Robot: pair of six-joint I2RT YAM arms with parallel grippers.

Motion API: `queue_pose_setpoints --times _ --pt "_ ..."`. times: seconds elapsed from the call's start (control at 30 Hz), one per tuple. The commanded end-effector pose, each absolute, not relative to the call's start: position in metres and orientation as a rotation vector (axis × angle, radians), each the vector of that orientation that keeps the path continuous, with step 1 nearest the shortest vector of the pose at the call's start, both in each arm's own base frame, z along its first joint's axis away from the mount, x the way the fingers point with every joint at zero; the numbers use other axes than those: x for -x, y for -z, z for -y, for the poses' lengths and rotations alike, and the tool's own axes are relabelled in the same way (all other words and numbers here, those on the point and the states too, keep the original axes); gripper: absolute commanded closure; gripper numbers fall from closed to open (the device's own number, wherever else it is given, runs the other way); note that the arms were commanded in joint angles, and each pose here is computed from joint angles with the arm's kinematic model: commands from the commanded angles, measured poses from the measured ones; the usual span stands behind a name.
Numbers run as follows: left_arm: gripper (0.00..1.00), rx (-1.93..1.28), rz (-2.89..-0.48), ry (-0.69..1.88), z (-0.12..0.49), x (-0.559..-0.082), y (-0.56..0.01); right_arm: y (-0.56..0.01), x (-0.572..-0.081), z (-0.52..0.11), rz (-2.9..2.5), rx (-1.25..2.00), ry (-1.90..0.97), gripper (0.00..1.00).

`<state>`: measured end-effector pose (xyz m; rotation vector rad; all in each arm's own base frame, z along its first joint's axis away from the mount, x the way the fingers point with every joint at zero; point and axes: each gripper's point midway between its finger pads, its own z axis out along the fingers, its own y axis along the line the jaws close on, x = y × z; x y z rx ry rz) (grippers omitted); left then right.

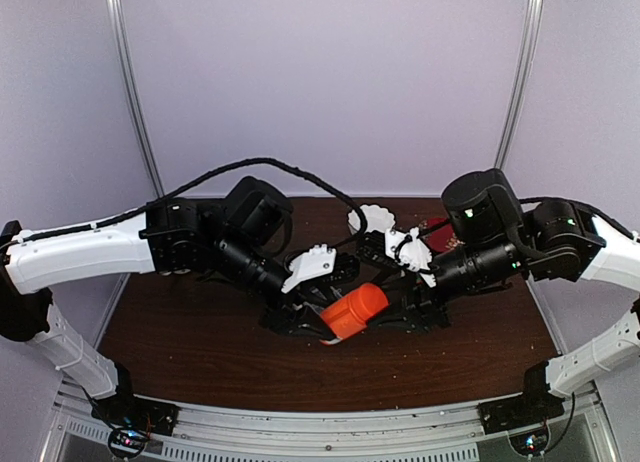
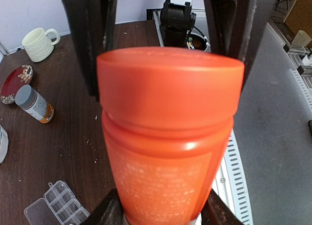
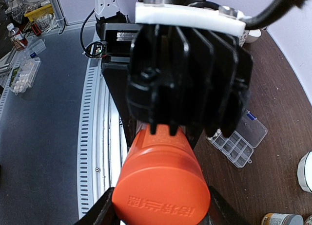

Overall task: Sort the pills into containers
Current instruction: Pass from the left arm to the right

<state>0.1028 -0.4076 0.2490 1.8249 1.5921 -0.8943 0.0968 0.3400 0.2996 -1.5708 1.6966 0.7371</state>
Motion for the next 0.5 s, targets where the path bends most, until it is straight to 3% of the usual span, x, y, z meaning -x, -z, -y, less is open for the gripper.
queue_pose_setpoints --times 0.0,0.1,0.37,0.4,0.47 --pt "1.00 -1.750 -1.559 0.842 0.416 -0.119 -0.267 -0.317 -0.100 -0.342 -1.693 1.451 -0.792 0.64" --pt "0.96 -1.728 -1.565 0.817 0.415 -0.123 -0.268 -0.316 -0.100 -0.342 -1.702 1.456 -0.787 0.65" --pt "0.23 -1.565 -1.570 0.778 0.402 -0.140 -0.281 -0.289 -0.109 -0.322 -1.760 1.480 -0.652 0.64" --pt "0.08 -1.541 -1.581 0.780 0.397 -0.144 -0.282 -0.283 -0.111 -0.318 -1.777 1.472 -0.638 0.64" --pt "0.03 -1.485 -1.603 0.781 0.387 -0.152 -0.284 -0.272 -0.117 -0.308 -1.821 1.442 -0.611 0.63"
